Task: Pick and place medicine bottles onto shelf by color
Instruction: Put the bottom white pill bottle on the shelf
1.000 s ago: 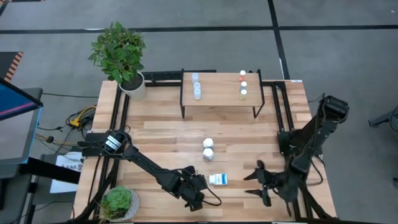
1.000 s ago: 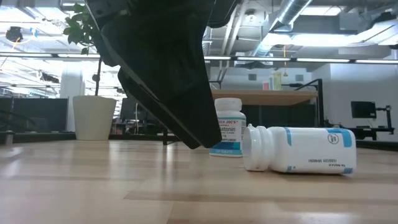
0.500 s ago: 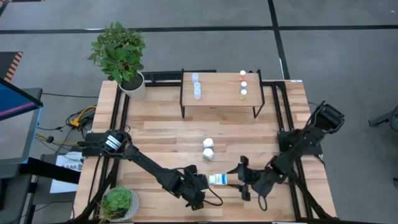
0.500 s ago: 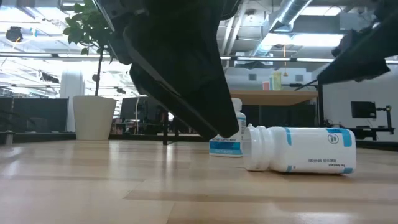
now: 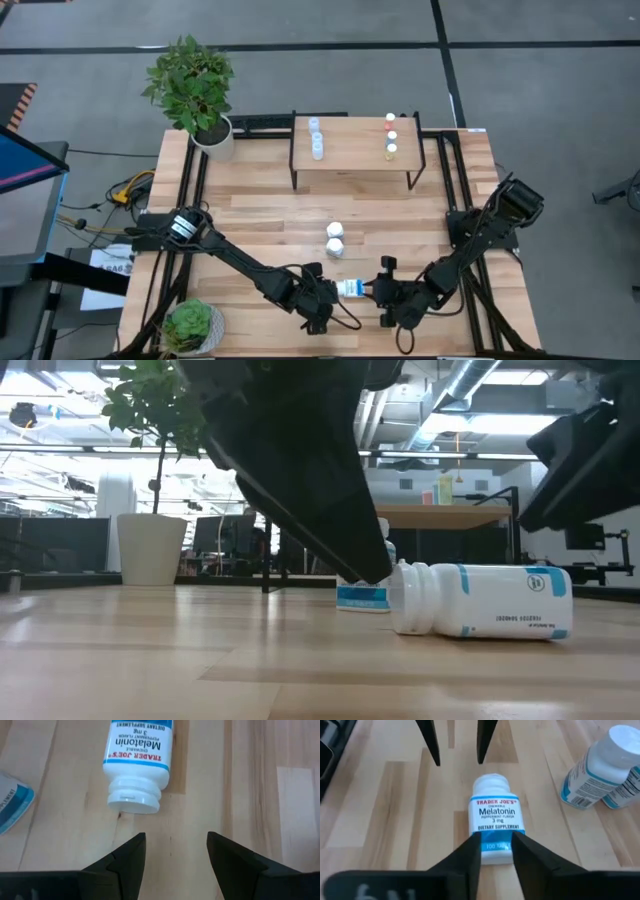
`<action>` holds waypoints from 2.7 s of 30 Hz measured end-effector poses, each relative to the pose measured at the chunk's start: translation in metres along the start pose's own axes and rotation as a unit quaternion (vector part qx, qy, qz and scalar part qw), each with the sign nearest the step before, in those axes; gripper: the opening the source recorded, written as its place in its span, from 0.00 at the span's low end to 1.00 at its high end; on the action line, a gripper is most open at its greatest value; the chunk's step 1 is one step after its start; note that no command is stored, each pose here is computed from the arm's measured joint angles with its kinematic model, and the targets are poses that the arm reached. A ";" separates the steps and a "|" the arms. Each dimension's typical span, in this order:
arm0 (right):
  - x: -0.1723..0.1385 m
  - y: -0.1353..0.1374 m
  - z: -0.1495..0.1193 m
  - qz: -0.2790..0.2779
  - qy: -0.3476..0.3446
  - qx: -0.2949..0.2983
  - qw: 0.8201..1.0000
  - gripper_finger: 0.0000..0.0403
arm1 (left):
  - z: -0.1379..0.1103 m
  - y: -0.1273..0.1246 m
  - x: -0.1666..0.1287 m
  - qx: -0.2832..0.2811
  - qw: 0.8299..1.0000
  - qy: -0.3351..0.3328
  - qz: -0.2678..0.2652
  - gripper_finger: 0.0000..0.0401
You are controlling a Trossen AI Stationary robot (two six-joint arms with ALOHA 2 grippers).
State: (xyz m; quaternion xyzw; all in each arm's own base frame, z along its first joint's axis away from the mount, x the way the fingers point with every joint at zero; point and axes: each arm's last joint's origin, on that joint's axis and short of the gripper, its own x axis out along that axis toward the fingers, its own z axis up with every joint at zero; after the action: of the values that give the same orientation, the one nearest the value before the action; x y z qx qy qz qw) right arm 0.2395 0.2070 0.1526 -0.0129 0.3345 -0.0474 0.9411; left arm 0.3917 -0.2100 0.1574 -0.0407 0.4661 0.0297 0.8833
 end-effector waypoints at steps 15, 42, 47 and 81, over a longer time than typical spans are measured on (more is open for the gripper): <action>0.008 -0.008 0.005 0.021 0.026 0.022 0.999 0.11 | 0.008 0.008 0.003 -0.013 1.000 -0.012 -0.002 0.50; 0.017 -0.020 0.008 0.024 0.053 0.035 0.998 0.05 | 0.008 0.012 0.005 -0.008 0.999 0.015 -0.027 0.50; 0.017 -0.019 0.008 0.035 0.059 0.036 0.997 0.04 | 0.013 0.017 0.006 -0.013 0.999 0.009 -0.036 0.50; 0.014 -0.016 -0.003 0.060 0.114 0.052 0.990 0.04 | 0.058 0.010 -0.012 0.029 0.992 -0.096 -0.076 0.50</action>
State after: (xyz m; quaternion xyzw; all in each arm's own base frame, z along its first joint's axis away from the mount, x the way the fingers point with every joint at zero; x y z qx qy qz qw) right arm 0.2473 0.1896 0.1426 0.0616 0.4366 -0.0092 0.8975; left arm 0.4312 -0.1942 0.1994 -0.0477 0.3753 -0.0475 0.9245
